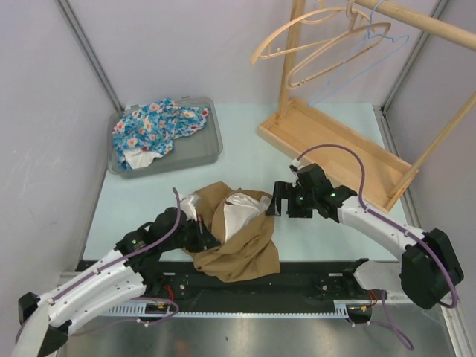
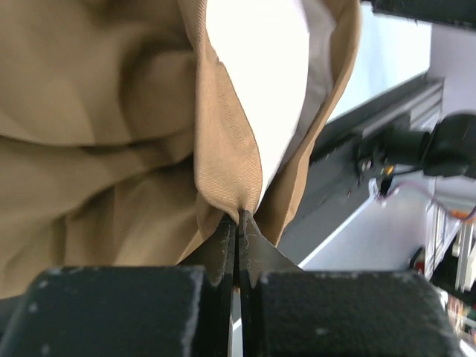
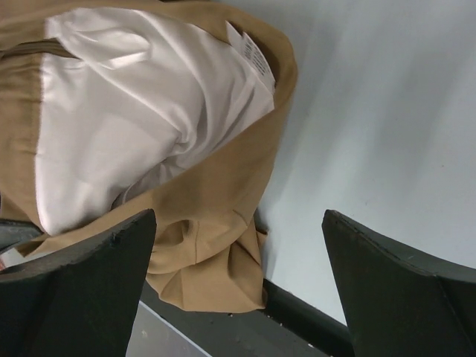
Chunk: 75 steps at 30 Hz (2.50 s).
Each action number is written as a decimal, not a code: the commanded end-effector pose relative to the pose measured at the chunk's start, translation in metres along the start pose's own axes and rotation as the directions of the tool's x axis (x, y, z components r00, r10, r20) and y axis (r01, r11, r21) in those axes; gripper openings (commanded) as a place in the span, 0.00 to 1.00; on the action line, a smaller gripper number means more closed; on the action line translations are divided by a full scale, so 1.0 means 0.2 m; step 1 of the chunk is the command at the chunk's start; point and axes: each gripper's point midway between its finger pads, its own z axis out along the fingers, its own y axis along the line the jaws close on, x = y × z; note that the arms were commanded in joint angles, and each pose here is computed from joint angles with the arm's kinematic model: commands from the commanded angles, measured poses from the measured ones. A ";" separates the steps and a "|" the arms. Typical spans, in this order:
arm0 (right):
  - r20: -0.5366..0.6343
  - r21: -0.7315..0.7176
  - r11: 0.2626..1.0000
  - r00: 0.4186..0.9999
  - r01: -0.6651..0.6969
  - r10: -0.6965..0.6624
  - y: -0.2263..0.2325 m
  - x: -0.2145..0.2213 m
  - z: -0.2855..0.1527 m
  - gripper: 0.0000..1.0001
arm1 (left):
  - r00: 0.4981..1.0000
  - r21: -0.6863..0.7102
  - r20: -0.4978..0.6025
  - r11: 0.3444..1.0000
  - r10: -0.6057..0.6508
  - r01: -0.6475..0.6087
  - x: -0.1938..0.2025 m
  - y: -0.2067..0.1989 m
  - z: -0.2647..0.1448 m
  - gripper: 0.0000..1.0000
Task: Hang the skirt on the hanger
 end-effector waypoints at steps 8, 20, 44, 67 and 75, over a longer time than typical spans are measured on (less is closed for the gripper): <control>-0.018 0.094 0.994 0.999 0.045 -0.044 0.10 0.10 0.12 1.00 | 0.994 0.016 -0.095 0.999 0.049 -0.048 0.14 -0.03 0.04 0.00; 0.007 0.153 0.982 0.994 0.108 -0.110 0.08 0.19 0.04 0.31 | 0.930 -0.223 0.217 0.943 0.297 -0.248 -0.43 -0.17 -0.11 0.88; 0.052 0.111 0.954 0.957 0.278 -0.285 0.15 0.20 -0.04 0.00 | 0.942 -0.308 -0.047 0.892 0.333 -0.331 -0.81 0.02 0.48 0.61; 0.671 0.172 0.812 0.537 0.557 -0.511 0.75 -0.86 -1.05 0.00 | 0.772 -0.123 0.452 0.888 0.447 -0.443 -1.28 -0.70 -0.58 0.00; 0.621 0.000 0.826 0.647 0.564 -0.442 0.76 -0.71 -0.90 0.00 | 0.783 -0.105 0.458 0.900 0.422 -0.423 -1.19 -0.68 -0.66 0.00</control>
